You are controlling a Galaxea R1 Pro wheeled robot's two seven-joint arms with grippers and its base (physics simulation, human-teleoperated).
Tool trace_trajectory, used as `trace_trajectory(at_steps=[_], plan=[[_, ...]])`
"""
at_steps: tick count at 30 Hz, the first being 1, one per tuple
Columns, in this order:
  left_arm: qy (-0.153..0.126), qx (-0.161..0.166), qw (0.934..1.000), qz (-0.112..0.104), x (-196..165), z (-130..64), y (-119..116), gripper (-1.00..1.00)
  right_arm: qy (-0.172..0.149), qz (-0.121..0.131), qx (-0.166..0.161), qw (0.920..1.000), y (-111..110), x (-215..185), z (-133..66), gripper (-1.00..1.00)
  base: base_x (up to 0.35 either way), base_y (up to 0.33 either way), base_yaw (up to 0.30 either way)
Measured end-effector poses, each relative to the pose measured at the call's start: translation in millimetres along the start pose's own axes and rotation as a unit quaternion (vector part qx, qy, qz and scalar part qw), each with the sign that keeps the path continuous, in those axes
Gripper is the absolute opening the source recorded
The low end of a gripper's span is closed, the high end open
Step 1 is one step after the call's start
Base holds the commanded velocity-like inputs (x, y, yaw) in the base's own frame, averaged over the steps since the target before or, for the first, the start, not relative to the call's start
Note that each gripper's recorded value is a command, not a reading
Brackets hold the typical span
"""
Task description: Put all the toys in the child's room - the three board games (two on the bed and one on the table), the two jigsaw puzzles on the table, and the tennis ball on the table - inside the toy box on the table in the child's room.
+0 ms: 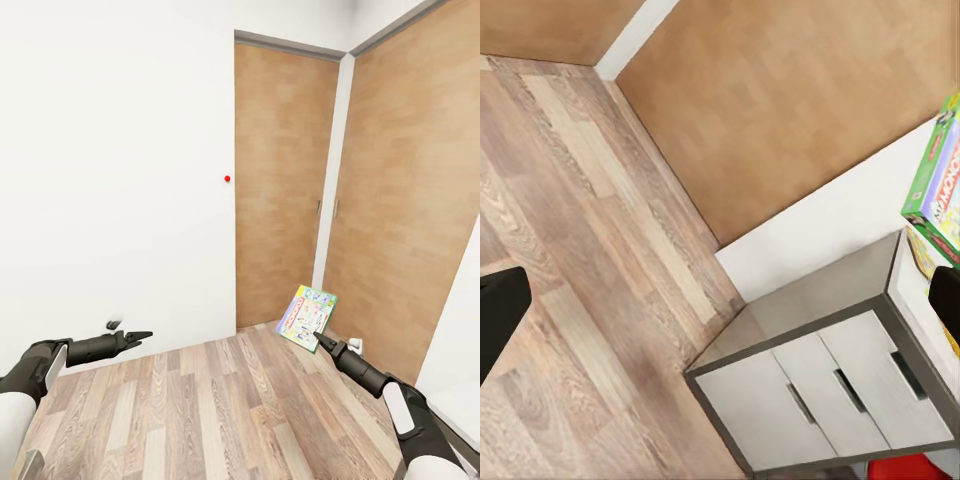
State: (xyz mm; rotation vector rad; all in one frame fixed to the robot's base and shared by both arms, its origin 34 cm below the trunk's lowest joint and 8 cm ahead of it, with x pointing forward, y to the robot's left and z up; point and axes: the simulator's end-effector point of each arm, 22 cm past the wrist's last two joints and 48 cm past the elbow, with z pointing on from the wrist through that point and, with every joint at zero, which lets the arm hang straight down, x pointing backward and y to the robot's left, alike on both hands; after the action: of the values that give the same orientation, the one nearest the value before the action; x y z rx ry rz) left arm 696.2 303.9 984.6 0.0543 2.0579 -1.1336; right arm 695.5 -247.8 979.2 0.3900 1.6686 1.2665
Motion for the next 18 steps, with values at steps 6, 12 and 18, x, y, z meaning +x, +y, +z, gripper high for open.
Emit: trace_trajectory(at_steps=[6,12,18], plan=[[-0.005,0.000,1.0000,-0.001,-3.8,-3.8,-1.1,1.00,-0.001,0.000,-0.001,1.0000,2.6,-1.7,-0.4,-1.00,0.000,0.002,-0.280],[-0.004,0.000,1.0000,-0.003,-8.8,-7.9,-7.6,1.00,-0.002,-0.002,-0.001,1.0000,10.4,-7.6,-2.2,-1.00,0.000,0.000,-0.280],[-0.003,-0.001,1.0000,-0.004,-13.6,-11.7,-14.1,1.00,-0.001,-0.003,-0.002,1.0000,18.8,-9.7,-1.8,-1.00,0.000,0.000,-0.280]])
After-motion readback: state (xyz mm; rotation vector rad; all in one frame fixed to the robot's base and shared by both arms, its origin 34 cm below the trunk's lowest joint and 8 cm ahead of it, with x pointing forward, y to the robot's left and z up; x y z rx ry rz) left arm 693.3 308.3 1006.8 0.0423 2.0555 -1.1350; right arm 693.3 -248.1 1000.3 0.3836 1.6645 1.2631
